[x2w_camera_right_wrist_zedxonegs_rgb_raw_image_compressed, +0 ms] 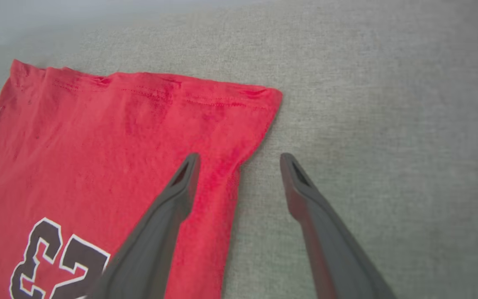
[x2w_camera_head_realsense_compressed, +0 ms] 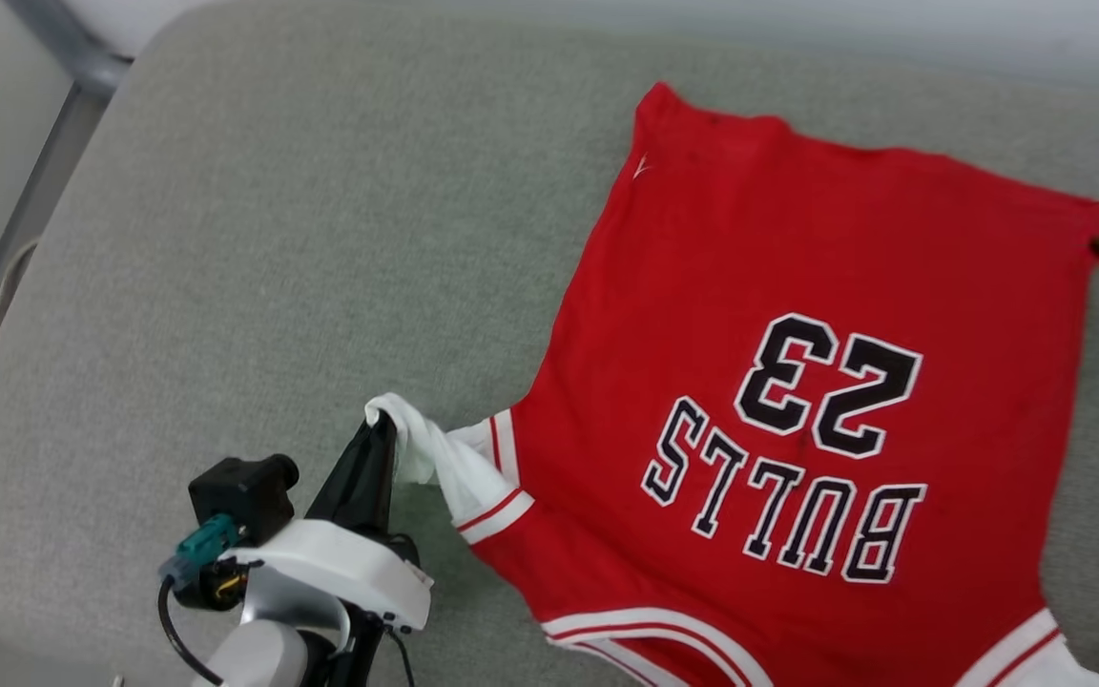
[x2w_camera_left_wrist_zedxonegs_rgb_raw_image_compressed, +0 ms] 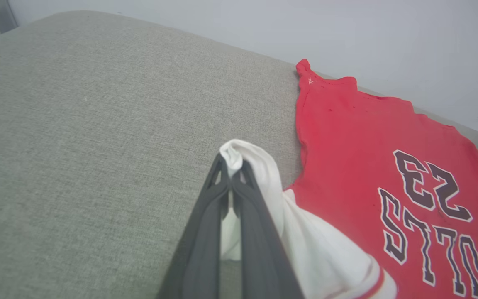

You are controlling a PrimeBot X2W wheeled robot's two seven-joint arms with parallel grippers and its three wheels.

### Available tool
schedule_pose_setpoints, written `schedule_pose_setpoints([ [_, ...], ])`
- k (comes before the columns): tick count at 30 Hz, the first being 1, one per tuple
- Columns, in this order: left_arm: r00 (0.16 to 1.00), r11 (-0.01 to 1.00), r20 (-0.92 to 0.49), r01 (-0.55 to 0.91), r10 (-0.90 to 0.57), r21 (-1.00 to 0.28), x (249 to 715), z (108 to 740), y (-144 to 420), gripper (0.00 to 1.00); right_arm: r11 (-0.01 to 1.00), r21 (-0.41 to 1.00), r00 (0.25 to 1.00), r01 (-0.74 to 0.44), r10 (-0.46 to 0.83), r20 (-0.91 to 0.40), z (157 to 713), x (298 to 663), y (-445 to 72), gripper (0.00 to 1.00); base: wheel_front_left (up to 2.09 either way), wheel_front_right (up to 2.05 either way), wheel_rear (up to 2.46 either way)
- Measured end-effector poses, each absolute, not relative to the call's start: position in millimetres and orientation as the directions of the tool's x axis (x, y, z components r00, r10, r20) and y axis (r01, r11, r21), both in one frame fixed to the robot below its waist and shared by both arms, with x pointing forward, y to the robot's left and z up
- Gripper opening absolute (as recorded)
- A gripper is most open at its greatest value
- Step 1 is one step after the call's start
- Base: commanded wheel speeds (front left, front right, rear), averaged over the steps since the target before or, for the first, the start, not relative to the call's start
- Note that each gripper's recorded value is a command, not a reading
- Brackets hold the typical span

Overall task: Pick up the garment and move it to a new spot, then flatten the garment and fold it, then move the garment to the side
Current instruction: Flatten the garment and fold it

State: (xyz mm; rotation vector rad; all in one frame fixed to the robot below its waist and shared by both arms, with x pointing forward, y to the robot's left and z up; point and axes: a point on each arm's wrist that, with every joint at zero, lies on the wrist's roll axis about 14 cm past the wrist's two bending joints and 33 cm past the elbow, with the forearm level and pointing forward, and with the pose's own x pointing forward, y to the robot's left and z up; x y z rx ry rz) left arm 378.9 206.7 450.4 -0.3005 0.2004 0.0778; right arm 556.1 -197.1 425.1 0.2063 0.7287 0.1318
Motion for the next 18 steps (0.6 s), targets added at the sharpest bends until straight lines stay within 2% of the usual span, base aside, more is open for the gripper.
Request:
schedule_pose_setpoints([
  [6, 0.976, 0.963, -0.214, -0.097, 0.042, -0.251, 391.4, 445.5, 208.5, 0.00, 0.974, 0.210, 0.666, -0.089, 0.215, -0.714, 401.3, 594.1, -170.4, 1.00, 0.00, 0.00, 0.00],
  [11, 0.975, 0.964, -0.218, -0.096, 0.041, -0.246, 399.6, 440.0, 206.3, 0.00, 0.979, 0.182, 0.586, -0.096, 0.203, -0.784, 364.9, 605.2, -161.4, 1.00, 0.00, 0.00, 0.00],
  [14, 0.971, 0.965, -0.233, -0.106, 0.049, -0.239, 400.5, 433.3, 208.1, 0.00, 0.981, 0.167, 0.511, -0.103, 0.196, -0.837, 342.4, 600.8, -158.6, 1.00, 0.00, 0.00, 0.00],
  [15, 0.971, 0.965, -0.236, -0.108, 0.050, -0.239, 401.0, 432.1, 208.1, 0.00, 0.983, 0.146, 0.483, -0.112, 0.182, -0.856, 337.2, 598.9, -160.4, 0.56, 0.00, 0.00, 0.00],
  [16, 0.970, 0.965, -0.239, -0.110, 0.052, -0.238, 401.1, 430.9, 208.4, 0.00, 0.984, 0.130, 0.456, -0.119, 0.170, -0.874, 333.3, 596.8, -162.1, 0.20, 0.00, 0.00, 0.00],
  [17, 0.969, 0.965, -0.241, -0.111, 0.053, -0.237, 400.8, 430.2, 208.7, 0.00, 0.984, 0.132, 0.441, -0.116, 0.170, -0.881, 332.1, 595.8, -162.1, 0.00, 0.00, 0.00, 0.00],
  [18, 0.969, 0.965, -0.243, -0.112, 0.053, -0.237, 400.5, 429.7, 208.7, 0.00, 0.985, 0.139, 0.433, -0.106, 0.172, -0.885, 332.1, 595.2, -163.1, 0.00, 0.00, 0.00, 0.00],
])
